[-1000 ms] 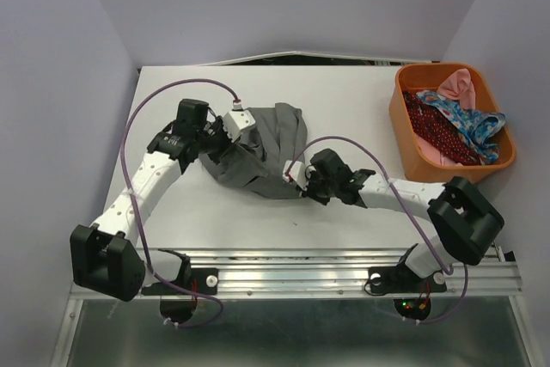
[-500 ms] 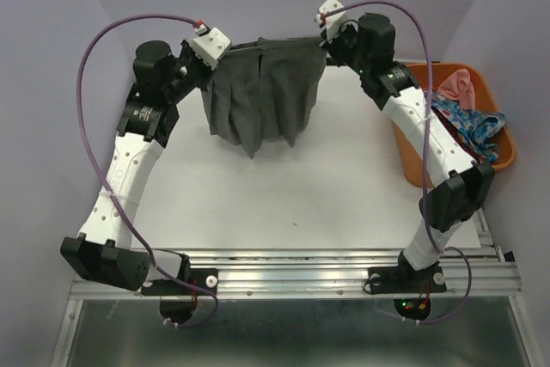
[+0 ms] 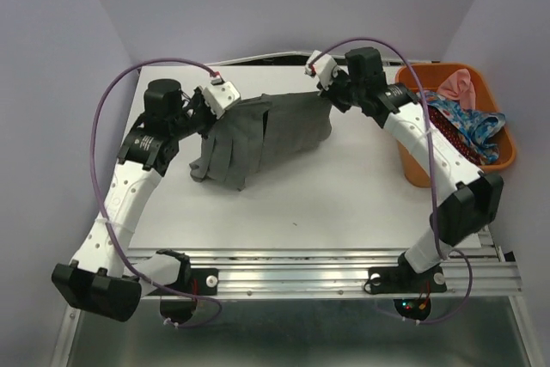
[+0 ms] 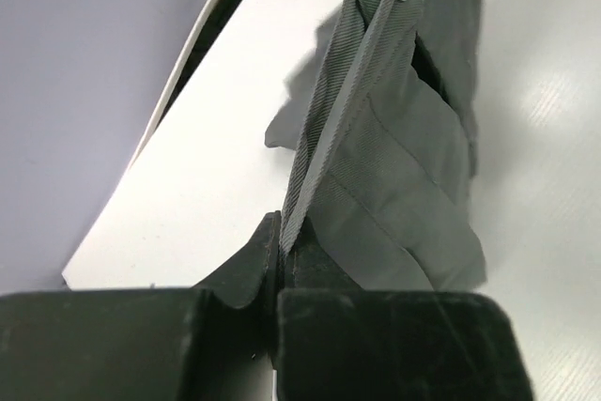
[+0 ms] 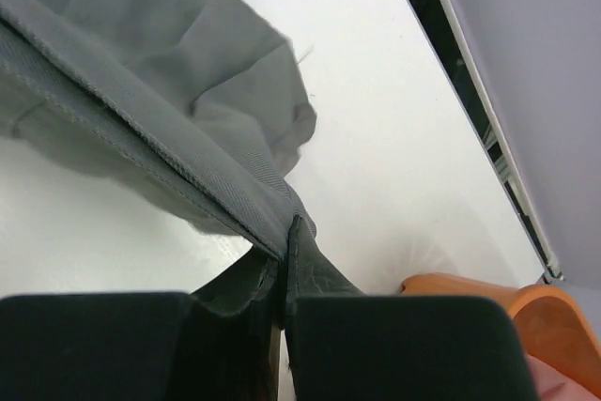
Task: Fold and stack the skirts
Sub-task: Flatten the skirt out
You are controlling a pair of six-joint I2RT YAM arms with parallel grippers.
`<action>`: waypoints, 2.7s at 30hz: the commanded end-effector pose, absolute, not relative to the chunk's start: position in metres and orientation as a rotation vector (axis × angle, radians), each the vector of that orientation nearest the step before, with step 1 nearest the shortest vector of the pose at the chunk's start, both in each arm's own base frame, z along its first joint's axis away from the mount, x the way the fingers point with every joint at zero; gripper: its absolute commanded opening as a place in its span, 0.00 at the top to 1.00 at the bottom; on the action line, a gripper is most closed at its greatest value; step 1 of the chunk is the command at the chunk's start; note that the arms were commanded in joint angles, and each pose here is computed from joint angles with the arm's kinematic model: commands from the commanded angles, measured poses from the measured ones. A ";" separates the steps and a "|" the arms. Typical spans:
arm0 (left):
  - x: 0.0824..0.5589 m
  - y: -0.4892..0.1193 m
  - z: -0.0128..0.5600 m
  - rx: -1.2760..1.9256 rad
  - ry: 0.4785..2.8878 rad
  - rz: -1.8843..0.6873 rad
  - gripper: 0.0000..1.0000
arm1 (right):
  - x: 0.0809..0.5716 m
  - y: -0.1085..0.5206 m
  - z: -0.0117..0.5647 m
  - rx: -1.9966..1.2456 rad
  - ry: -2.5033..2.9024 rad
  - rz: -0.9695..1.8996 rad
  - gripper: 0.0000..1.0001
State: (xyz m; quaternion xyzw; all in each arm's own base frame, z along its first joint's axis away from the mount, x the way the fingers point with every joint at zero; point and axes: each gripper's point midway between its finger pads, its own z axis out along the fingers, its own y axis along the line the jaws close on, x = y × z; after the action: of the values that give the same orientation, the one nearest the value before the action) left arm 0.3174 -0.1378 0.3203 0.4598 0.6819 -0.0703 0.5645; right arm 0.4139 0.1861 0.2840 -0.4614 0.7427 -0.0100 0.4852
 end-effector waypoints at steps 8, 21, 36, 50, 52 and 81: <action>0.470 -0.094 0.383 0.639 1.610 0.091 1.00 | 0.562 0.161 0.362 -0.753 1.697 -0.340 0.99; 0.505 -0.068 0.495 0.611 1.303 0.106 1.00 | 0.569 0.145 0.496 -0.485 1.307 -0.345 0.99; 0.274 -0.097 0.160 1.410 1.582 -0.110 0.40 | 0.309 0.163 0.133 -1.485 1.712 0.089 0.11; 0.279 -0.101 0.217 1.063 1.705 -0.217 0.16 | 0.337 0.195 0.177 -1.191 1.914 0.283 0.07; 0.305 -0.100 0.202 0.980 1.834 -0.262 0.27 | 0.366 0.206 0.181 -1.126 1.960 0.282 0.10; 0.583 -0.146 0.078 0.605 2.389 -0.298 0.56 | 0.191 0.335 0.071 -1.468 2.331 1.043 0.37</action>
State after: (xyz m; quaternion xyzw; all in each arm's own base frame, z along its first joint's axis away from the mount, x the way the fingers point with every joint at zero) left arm 0.5431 -0.1421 0.0364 0.2243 0.9248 -0.1319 0.2775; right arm 0.2210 0.2886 0.0294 -0.5438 0.7969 0.2215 0.1419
